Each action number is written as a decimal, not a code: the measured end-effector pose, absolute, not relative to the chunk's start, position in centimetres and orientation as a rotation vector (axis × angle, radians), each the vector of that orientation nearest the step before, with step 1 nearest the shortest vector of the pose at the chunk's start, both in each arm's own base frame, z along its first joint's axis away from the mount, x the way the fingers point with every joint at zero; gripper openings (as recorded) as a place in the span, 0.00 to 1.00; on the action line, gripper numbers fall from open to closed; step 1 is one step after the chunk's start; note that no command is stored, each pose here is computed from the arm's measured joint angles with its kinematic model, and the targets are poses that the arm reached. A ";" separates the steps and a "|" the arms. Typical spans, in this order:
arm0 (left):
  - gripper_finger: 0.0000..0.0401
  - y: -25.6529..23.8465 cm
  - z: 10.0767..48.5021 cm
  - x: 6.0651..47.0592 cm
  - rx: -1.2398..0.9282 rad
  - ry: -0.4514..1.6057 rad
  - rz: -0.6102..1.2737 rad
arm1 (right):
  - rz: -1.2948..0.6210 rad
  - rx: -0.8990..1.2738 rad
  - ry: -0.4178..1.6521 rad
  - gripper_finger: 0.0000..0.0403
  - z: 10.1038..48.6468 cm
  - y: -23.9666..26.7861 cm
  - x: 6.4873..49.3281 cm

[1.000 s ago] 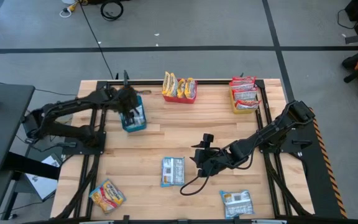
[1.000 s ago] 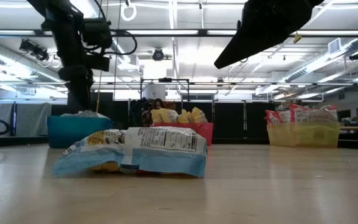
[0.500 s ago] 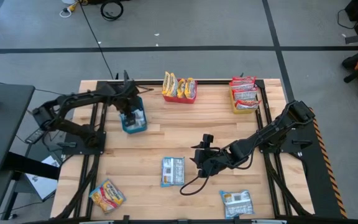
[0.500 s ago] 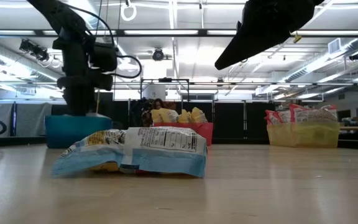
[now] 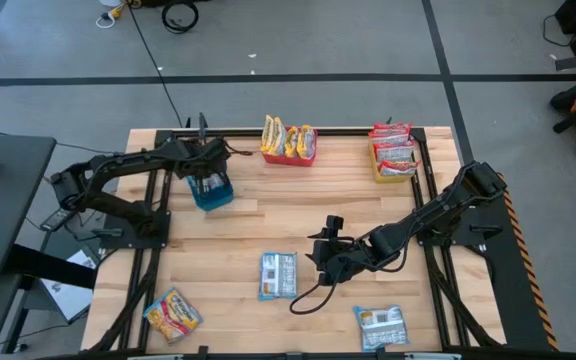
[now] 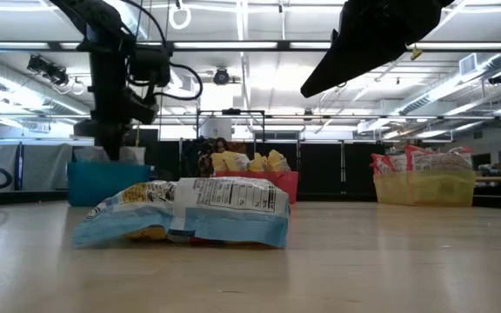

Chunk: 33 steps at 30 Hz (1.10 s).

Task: Sort Maruchan noodles
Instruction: Put the blue noodle pack into the blue bin

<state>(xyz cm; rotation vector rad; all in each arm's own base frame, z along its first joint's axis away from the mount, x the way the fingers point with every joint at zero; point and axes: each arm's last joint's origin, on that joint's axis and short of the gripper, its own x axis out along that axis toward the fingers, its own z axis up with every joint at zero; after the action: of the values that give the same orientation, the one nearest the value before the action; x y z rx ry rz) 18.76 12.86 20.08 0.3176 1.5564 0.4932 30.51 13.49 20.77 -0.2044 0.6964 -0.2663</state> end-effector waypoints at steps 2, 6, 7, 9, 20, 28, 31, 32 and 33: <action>0.03 12.7 20.4 19.0 0.423 1.586 0.568 | -0.268 -0.206 0.696 0.57 20.8 13.5 30.5; 0.02 12.5 20.8 19.2 0.596 1.637 0.723 | -0.273 -0.208 0.694 0.57 20.8 13.5 30.5; 0.02 12.5 20.9 19.3 0.624 1.640 0.760 | -0.274 -0.208 0.694 0.57 20.8 13.5 30.5; 0.02 12.5 20.9 19.4 0.643 1.623 0.820 | -0.274 -0.208 0.694 0.57 20.8 13.5 30.5; 0.02 12.5 17.8 18.8 0.734 1.606 0.862 | -0.275 -0.206 0.693 0.57 20.8 13.5 30.5; 0.02 14.5 16.5 18.3 0.802 1.591 0.822 | -0.275 -0.205 0.693 0.57 20.8 13.5 30.5; 0.02 15.7 16.2 18.0 0.837 1.619 0.833 | -0.275 -0.205 0.693 0.57 20.8 13.5 30.5; 0.02 16.1 16.1 18.0 0.844 1.624 0.838 | -0.275 -0.205 0.693 0.57 20.8 13.5 30.5; 0.02 16.5 16.0 18.0 0.854 1.631 0.840 | -0.275 -0.205 0.693 0.57 20.8 13.5 30.5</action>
<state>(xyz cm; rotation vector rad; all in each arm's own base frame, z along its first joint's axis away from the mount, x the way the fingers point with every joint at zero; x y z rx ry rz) 18.01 16.49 15.95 0.8536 1.6312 0.8401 30.51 13.46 20.78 -0.2046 0.6927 -0.2752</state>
